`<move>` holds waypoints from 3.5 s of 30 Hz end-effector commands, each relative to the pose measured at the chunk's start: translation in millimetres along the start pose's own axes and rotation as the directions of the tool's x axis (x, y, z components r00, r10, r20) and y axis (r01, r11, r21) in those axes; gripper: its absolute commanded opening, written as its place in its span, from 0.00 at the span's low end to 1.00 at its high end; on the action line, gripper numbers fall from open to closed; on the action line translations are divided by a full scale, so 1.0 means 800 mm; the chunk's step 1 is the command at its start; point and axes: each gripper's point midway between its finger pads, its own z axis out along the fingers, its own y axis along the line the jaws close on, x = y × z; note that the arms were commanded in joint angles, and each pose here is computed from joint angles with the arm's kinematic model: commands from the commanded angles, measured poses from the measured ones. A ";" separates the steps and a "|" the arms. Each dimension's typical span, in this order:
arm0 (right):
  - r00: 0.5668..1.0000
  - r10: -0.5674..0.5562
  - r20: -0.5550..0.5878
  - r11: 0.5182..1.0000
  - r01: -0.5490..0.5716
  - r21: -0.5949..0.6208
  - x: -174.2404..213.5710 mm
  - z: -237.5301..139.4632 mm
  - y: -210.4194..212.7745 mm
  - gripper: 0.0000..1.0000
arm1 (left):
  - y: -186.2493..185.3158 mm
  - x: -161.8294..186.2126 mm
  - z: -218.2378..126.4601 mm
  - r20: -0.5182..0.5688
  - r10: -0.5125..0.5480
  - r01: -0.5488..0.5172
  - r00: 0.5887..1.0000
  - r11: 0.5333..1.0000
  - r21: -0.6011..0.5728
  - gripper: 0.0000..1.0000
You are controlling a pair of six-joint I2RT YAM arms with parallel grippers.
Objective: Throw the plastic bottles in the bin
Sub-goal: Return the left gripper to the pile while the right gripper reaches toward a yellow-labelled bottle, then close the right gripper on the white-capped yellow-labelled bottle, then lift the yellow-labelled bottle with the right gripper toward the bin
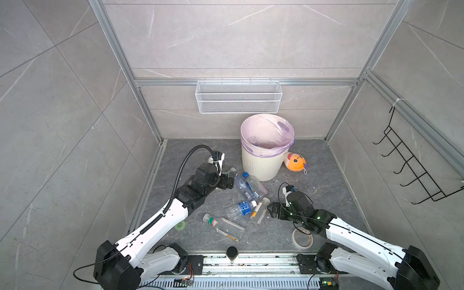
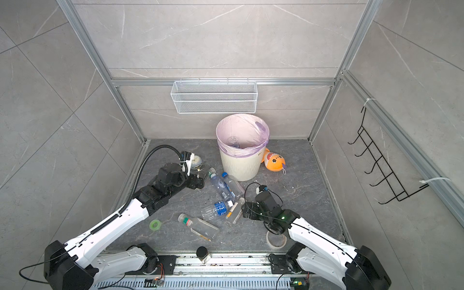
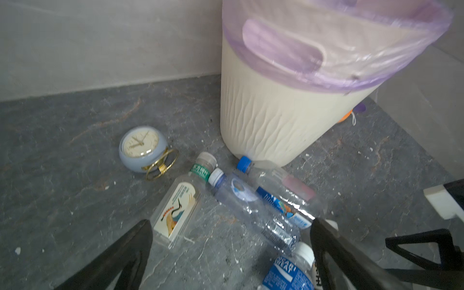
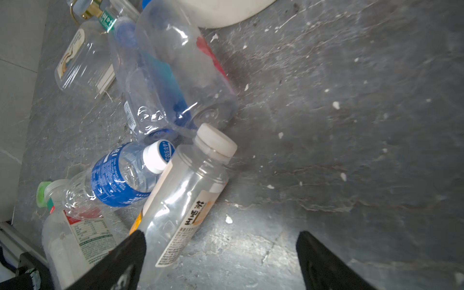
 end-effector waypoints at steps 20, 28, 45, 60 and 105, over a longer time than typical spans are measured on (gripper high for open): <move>0.995 0.070 -0.067 0.997 -0.072 -0.029 0.019 0.063 0.056 0.95 | 0.033 0.136 -0.004 -0.079 -0.019 0.017 0.997 1.000 -0.021 1.00; 0.993 0.081 -0.081 0.997 -0.081 0.000 0.026 0.070 0.047 0.92 | 0.035 0.156 -0.005 -0.079 0.006 -0.007 0.997 1.000 -0.006 1.00; 0.994 0.075 -0.080 0.996 -0.072 0.043 0.031 0.066 0.032 0.73 | 0.029 0.161 -0.004 -0.071 0.017 -0.015 0.997 0.999 0.028 1.00; 0.999 0.029 -0.030 0.999 -0.028 0.047 0.020 0.037 0.024 0.58 | 0.027 0.162 -0.002 -0.077 0.019 -0.016 0.997 0.999 0.039 1.00; 0.926 -0.165 0.339 0.984 0.176 0.000 -0.084 -0.125 0.054 0.55 | 0.026 0.163 -0.003 -0.080 0.019 -0.016 0.997 0.999 0.040 1.00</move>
